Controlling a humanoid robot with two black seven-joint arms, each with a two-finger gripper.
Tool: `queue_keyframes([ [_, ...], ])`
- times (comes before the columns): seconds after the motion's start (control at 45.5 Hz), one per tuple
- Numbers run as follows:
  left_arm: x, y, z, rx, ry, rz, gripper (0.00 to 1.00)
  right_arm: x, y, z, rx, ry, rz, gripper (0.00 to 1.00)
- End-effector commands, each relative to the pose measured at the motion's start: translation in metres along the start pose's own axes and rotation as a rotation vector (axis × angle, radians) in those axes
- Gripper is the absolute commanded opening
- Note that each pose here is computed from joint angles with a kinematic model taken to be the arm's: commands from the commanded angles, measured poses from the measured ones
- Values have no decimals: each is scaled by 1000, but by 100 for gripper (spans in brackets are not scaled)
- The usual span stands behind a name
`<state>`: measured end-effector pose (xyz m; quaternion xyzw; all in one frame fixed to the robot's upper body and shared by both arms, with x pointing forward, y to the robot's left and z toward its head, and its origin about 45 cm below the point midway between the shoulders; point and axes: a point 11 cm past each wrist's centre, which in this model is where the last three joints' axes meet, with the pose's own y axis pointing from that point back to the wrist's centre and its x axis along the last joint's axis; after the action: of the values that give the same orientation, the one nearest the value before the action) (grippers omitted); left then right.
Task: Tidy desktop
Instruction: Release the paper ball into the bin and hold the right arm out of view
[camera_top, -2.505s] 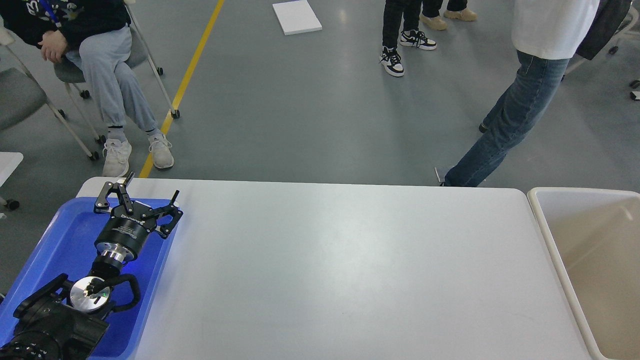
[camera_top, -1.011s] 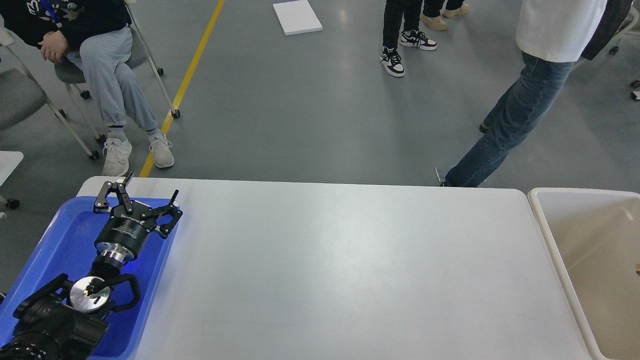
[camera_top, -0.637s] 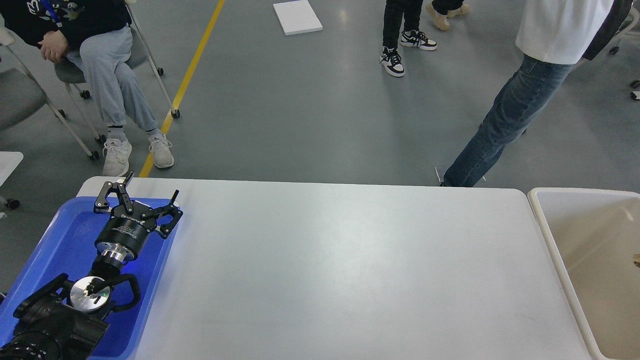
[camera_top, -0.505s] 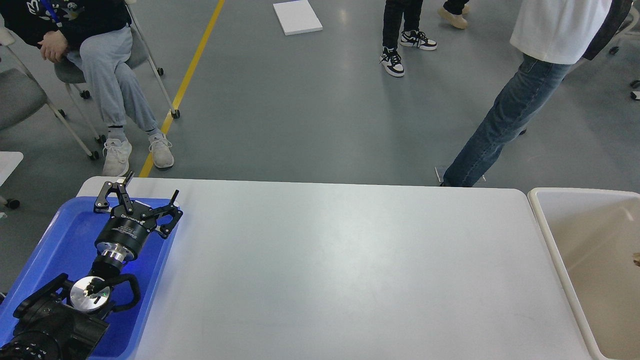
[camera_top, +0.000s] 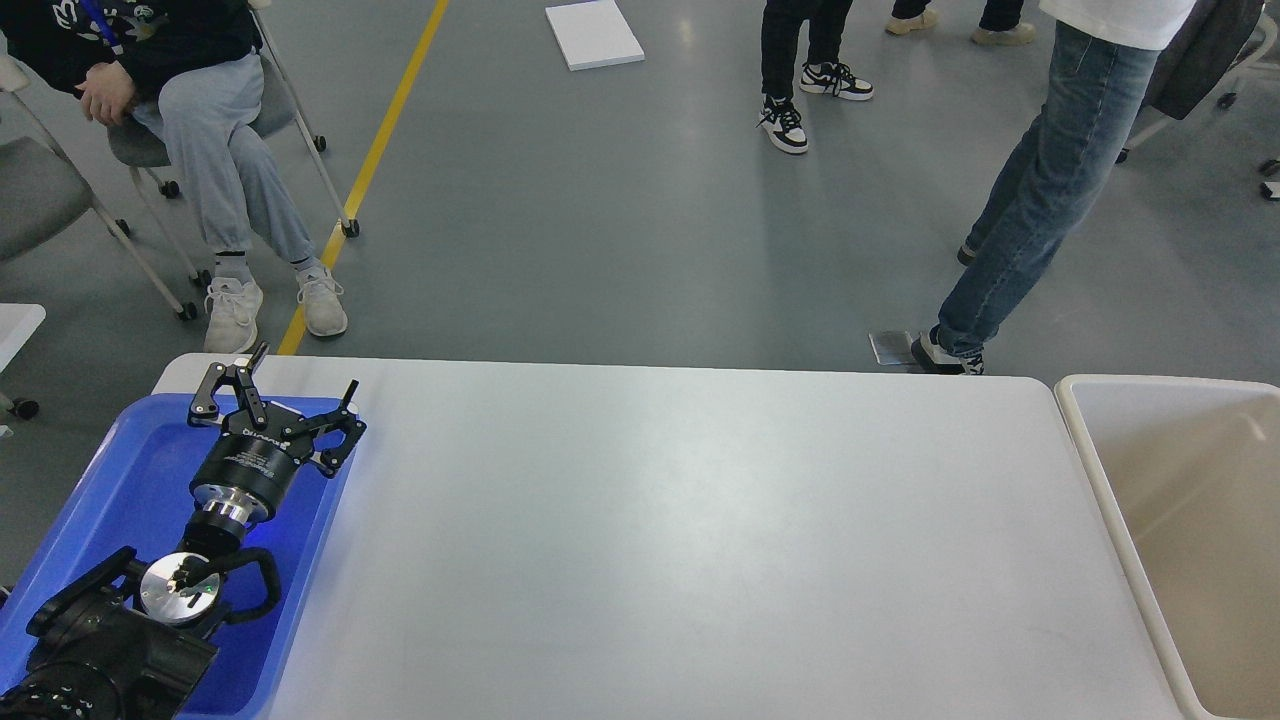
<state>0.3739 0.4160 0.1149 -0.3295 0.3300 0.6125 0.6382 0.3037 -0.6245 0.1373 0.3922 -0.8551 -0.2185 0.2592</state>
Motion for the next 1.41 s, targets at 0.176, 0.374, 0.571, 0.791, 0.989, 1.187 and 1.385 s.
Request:
queue_keyframes([
  [0.176,0,0,0,0,0,-1,100,3,0,0,-1,2,3,99],
  [0.374,0,0,0,1,0,-1,100,3,0,-1,1,5,4,100],
  [0.571,0,0,0,0,1,-1,100,5,0,-2,2,5,8,100],
  [0.791,0,0,0,1,0,-1,100,15,2,-8,12,3,25,99],
  [0.989,0,0,0,0,1,-1,100,12,2,-10,15,0,13,100],
  [1.187,0,0,0,1,0,-1,100,2,8,-32,46,8,-90,100],
  [1.385,0,0,0,-1,0,1,100,-25,15,-43,62,7,-150,100],
])
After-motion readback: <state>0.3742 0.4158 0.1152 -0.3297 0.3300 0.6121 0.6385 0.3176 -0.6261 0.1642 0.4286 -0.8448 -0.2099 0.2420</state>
